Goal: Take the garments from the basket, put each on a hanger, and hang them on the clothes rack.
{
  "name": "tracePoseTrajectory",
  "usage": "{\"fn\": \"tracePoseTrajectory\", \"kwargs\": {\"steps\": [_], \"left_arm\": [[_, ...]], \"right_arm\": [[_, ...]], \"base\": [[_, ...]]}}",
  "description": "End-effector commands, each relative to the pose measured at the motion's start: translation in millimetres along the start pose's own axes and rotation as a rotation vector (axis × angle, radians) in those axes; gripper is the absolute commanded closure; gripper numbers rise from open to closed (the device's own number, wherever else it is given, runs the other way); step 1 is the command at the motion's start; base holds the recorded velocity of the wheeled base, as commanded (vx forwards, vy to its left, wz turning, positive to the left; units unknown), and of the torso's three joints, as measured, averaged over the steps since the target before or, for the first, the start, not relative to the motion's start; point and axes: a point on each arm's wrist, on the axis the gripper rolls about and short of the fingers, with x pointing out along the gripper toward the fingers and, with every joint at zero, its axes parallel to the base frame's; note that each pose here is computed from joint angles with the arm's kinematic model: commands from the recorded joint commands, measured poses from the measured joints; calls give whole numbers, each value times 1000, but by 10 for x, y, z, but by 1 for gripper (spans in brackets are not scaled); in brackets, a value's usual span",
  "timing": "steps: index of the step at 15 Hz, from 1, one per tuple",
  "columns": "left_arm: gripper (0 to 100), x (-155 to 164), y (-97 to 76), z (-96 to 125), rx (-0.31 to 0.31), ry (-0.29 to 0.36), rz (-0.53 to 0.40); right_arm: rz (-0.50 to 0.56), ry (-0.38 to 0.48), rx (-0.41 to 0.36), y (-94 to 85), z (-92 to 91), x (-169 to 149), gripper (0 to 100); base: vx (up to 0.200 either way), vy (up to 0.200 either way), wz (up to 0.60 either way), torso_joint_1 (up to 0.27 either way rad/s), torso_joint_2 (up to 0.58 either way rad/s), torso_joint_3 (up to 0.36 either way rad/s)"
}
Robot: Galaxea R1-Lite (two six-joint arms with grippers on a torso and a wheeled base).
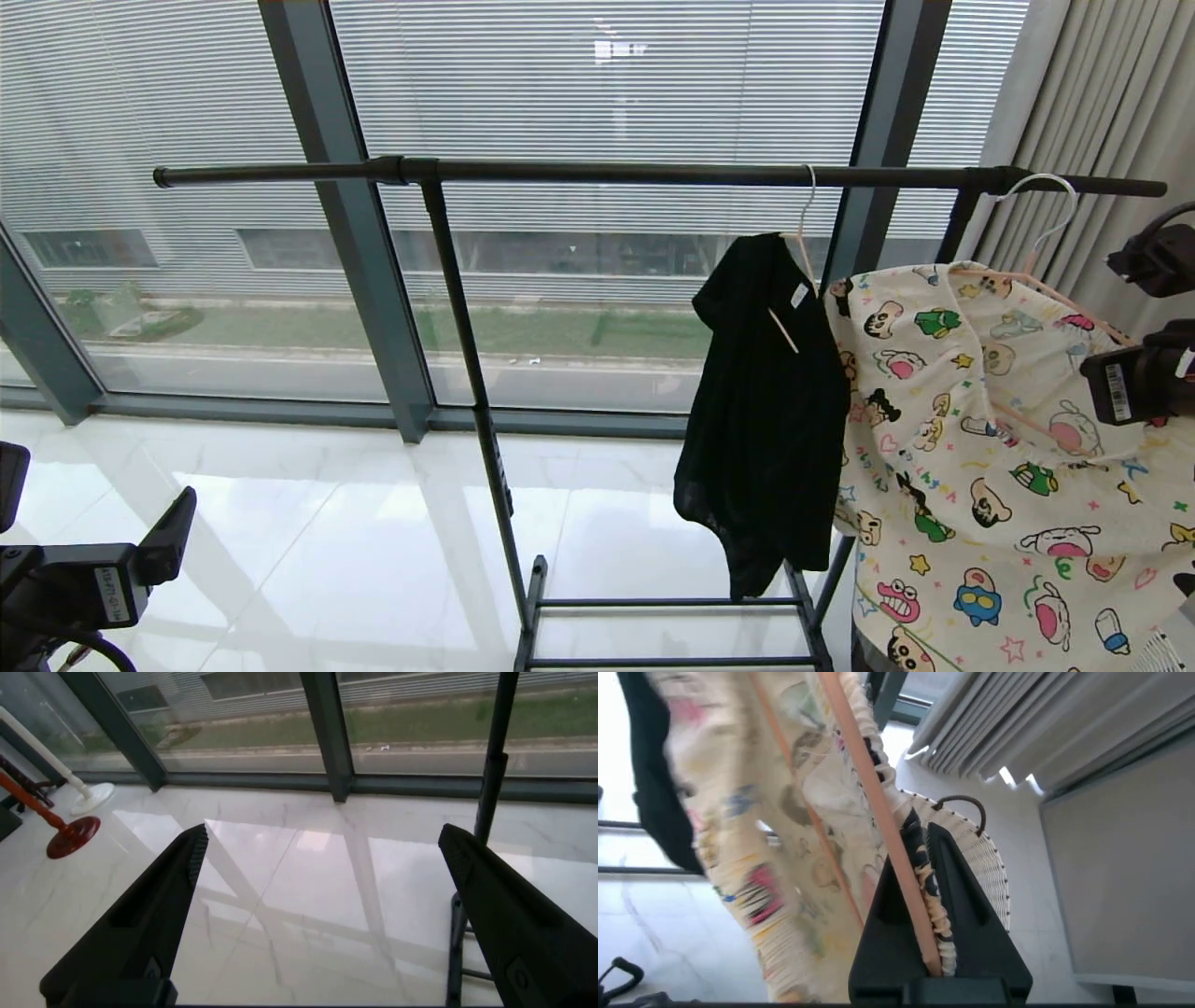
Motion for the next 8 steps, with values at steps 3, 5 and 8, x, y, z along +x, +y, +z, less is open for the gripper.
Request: {"fn": "tracePoseTrajectory", "kwargs": {"steps": [3, 5, 8], "left_arm": [[0, -5, 6, 14, 24, -8, 3], [0, -12, 12, 27, 22, -18, -2], [0, -13, 7, 28, 24, -23, -17]], "right_arm": [[-11, -14, 10, -29, 63, 22, 100], [-16, -29, 44, -37, 151, 77, 100], [-44, -44, 60, -50, 263, 152, 100]], "base": [[0, 0, 0, 0, 0, 0], [100, 0, 0, 1, 1, -1], [200, 0, 0, -6, -2, 6]]}}
